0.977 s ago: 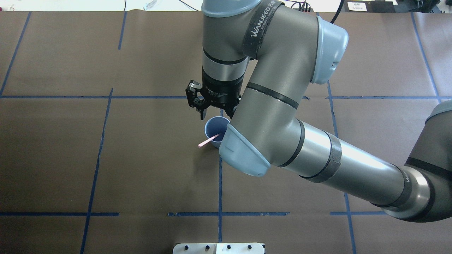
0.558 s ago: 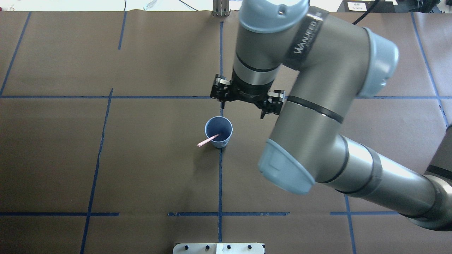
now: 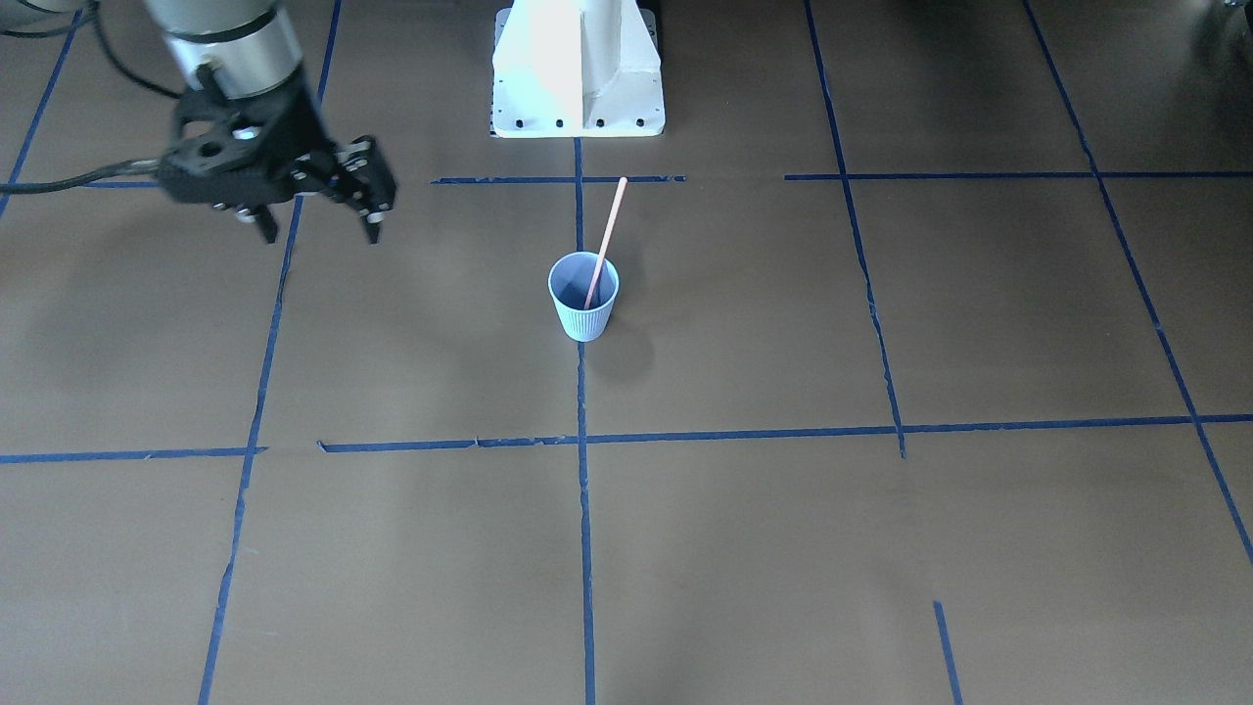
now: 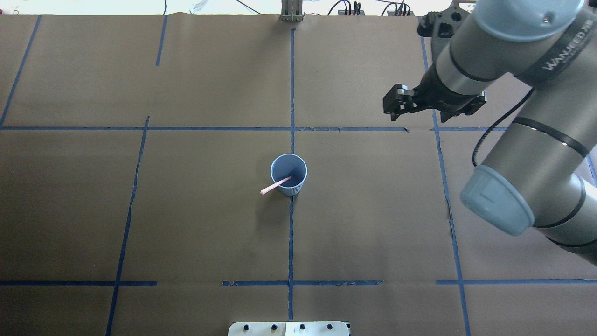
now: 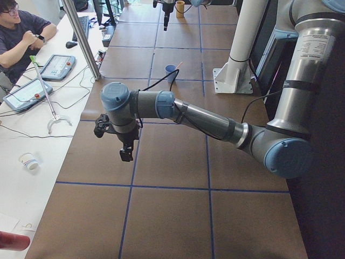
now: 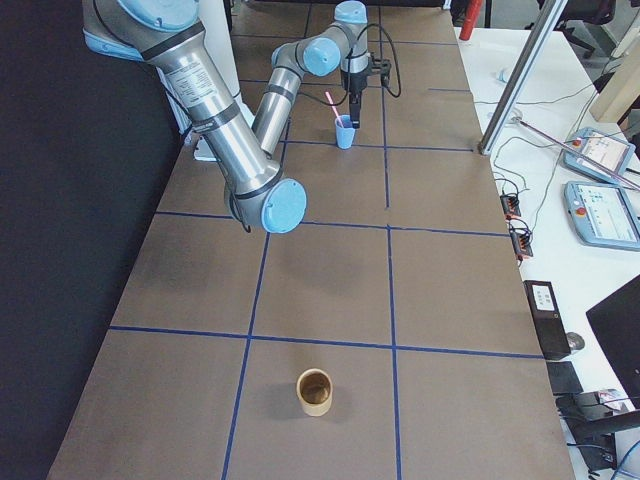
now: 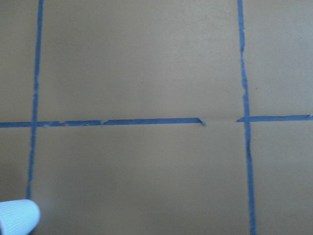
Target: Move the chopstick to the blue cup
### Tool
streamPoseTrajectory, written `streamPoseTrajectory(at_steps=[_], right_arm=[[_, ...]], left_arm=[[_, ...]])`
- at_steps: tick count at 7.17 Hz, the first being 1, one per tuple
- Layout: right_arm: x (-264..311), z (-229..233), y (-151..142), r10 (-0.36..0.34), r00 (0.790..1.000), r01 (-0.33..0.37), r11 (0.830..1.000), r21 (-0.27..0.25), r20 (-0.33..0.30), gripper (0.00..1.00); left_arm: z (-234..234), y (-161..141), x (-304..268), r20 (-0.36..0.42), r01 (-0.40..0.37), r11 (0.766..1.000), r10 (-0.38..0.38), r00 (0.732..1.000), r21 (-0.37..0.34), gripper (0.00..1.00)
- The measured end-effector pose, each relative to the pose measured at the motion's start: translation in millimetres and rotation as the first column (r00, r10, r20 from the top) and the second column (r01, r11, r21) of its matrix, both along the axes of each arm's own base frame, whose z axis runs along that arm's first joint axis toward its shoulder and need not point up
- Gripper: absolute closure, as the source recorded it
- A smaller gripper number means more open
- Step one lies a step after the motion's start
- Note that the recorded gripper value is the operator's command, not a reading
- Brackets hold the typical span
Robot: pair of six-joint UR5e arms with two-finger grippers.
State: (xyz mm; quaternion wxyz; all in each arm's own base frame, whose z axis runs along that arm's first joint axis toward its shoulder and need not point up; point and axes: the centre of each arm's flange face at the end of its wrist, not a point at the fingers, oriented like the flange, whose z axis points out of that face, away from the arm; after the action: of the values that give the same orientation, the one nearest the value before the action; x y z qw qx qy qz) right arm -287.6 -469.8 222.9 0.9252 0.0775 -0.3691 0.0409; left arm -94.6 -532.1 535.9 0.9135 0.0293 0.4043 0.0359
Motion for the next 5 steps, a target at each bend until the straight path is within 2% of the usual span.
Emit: streamPoseTrajectory(at_steps=[2,4,5], right_arm=[[58.7,88.0,-10.8,0.001,0.998,0.000,1.000,0.018,-0.062,0.00],[131.5,157.8,-18.2,-0.005,0.993,0.003,1.000,-0.018,-0.121,0.00],[178.0,194.5,-23.1,-0.043,0.993,0.038,0.998,-0.039,-0.114,0.00]], left_arm=[[51.2,36.5,-1.4,-0.011,0.013,0.999,-0.014,1.000,-0.043,0.00],[73.4,56.1,-0.4,-0.011,0.033,0.998,-0.034,0.999,-0.054,0.00],[74.1,58.2,-0.3,-0.010,0.037,0.998,-0.038,0.999,-0.053,0.00]])
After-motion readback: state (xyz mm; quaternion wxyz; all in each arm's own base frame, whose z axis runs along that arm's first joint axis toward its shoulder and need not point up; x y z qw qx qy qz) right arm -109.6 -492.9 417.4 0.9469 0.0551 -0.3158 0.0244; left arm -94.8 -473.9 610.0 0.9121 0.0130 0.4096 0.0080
